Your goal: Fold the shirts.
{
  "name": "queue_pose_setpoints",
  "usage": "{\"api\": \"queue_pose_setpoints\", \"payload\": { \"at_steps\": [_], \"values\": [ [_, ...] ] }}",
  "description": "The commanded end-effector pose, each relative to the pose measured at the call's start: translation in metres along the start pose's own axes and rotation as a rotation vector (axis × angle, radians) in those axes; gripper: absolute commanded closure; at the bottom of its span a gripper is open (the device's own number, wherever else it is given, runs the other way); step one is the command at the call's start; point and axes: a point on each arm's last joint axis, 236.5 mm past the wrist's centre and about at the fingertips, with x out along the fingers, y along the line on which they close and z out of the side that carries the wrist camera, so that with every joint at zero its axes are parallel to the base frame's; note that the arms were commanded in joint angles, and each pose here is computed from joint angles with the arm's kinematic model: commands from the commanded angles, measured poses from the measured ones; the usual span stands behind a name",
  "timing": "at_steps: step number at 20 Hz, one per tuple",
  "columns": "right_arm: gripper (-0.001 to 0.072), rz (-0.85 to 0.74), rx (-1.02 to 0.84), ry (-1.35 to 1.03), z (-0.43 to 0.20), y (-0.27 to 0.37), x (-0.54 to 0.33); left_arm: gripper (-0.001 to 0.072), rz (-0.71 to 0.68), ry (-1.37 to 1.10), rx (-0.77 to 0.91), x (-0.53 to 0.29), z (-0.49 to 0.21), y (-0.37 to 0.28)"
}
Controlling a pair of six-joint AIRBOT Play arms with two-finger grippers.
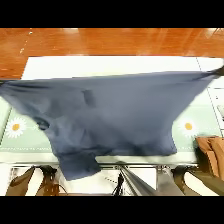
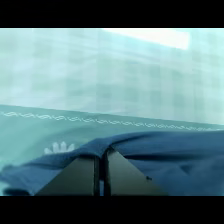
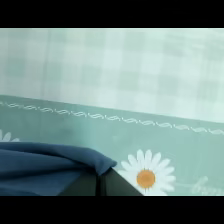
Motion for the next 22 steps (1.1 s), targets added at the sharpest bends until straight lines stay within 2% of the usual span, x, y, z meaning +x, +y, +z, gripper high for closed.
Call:
{"api": "queue_pose_setpoints", "payload": {
  "at_steps": [1, 4, 8, 10, 12, 17, 22],
  "values": [
    [0.0693, -0.007, -0.006, 0.025, 0.036, -0.011, 0.086, 0.0688, -0.074, 0.062, -0.057, 0.078, 0.018, 0.024],
    [0.0693, 0.001, 0.014, -0.076, 0.077, -0.017, 0.134, 0.0688, -0.094, 0.063, -0.048, 0.154, 0.039, 0.031],
    [0.0693, 0.02, 0.096, -0.242, 0.126, -0.022, 0.175, 0.0687, -0.052, -0.037, -0.027, 0.234, 0.065, 0.045],
    [0.0693, 0.015, 0.109, -0.289, 0.14, -0.027, 0.195, 0.0687, -0.028, -0.081, 0.076, 0.261, 0.071, 0.046],
    [0.0693, 0.011, 0.118, -0.277, 0.14, -0.031, 0.223, 0.0687, -0.007, -0.097, 0.148, 0.286, 0.07, 0.047],
    [0.0693, 0.025, 0.169, -0.11, 0.102, -0.033, 0.297, 0.0686, 0.031, -0.051, 0.113, 0.336, 0.047, 0.07],
    [0.0693, 0.045, 0.177, 0.01, 0.075, -0.026, 0.297, 0.0686, -0.015, 0.063, 0.11, 0.337, 0.022, 0.062]
  ]
}}
